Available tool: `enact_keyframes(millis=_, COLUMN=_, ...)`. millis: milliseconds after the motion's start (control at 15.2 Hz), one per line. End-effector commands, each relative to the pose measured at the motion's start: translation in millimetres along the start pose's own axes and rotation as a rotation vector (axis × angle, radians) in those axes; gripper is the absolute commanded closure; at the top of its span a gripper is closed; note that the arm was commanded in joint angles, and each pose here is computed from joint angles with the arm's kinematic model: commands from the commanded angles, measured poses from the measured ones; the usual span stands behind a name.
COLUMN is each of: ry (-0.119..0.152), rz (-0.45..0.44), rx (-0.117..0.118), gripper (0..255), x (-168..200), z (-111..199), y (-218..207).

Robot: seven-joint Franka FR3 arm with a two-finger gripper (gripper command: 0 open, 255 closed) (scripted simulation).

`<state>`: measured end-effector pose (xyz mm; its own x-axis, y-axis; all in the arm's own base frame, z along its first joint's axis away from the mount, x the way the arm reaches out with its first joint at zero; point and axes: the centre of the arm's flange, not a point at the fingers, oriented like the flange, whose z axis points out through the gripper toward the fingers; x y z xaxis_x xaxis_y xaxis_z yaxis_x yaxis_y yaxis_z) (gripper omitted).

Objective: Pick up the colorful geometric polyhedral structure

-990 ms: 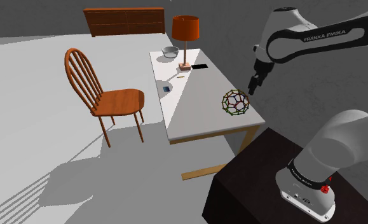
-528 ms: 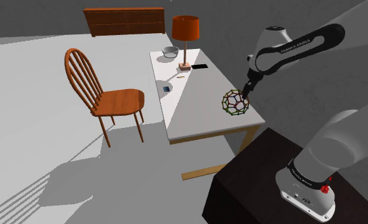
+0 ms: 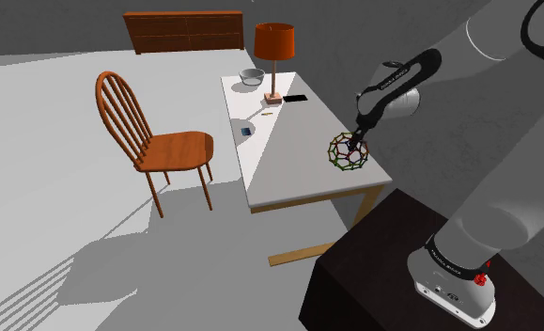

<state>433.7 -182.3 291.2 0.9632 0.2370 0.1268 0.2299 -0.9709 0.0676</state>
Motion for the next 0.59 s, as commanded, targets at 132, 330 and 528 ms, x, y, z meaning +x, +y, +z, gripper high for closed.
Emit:
enact_keyframes(millis=132, ry=0.033, rz=-0.025, rx=0.003, gripper=0, x=15, z=44, y=26)
enact_keyframes(millis=330, ry=0.056, rz=-0.043, rx=0.007, gripper=0, x=27, z=75, y=45)
enact_keyframes(millis=528, ry=0.070, rz=-0.053, rx=0.010, gripper=0, x=35, z=98, y=55)
